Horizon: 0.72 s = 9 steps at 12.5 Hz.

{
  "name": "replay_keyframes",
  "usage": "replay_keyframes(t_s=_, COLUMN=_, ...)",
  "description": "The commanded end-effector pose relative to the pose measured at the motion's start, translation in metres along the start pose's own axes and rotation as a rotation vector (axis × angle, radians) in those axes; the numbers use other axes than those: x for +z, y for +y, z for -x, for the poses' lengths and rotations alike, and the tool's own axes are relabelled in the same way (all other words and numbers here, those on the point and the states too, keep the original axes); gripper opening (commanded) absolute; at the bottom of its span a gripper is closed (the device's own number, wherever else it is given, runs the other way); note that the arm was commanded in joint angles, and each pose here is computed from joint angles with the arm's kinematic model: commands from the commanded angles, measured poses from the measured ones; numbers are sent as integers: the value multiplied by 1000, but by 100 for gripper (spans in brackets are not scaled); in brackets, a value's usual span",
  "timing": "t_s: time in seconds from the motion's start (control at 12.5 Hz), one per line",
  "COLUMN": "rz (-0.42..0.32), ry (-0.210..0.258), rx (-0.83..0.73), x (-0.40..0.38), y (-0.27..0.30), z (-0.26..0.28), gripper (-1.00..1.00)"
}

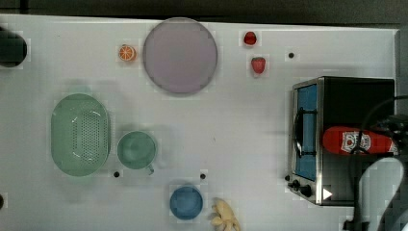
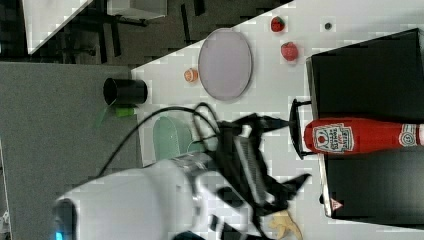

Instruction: Pick Ketchup from oven and place it on table.

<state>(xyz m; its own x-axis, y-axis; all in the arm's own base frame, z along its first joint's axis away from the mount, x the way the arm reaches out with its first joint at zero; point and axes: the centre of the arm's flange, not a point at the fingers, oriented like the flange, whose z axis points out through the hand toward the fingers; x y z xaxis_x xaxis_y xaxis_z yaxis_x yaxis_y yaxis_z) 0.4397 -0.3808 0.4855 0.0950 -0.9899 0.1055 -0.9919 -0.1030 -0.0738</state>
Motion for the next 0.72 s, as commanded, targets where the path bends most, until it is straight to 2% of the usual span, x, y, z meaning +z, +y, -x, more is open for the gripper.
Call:
replay_keyframes(t_s=0.08, rz=9, ry=-45, rx=52, x=59, y=-26, z=3, gripper=100)
replay_keyframes(t_s=0.24, rz=43, ry=-63, rx=158, x=87, y=-26, z=2, gripper=100)
replay_keyframes(t_s=0.32, rz=78, ry=-68, rx=157, x=106, y=-27, z=4, gripper=100)
replay_keyframes(t_s=0.56, rz=105, ry=-73, rx=158, x=120, y=-25, z=5, gripper=97)
replay_keyframes(t_s=0.72, rz=105, ry=-70, rx=158, x=125, y=-24, z=6, gripper=37)
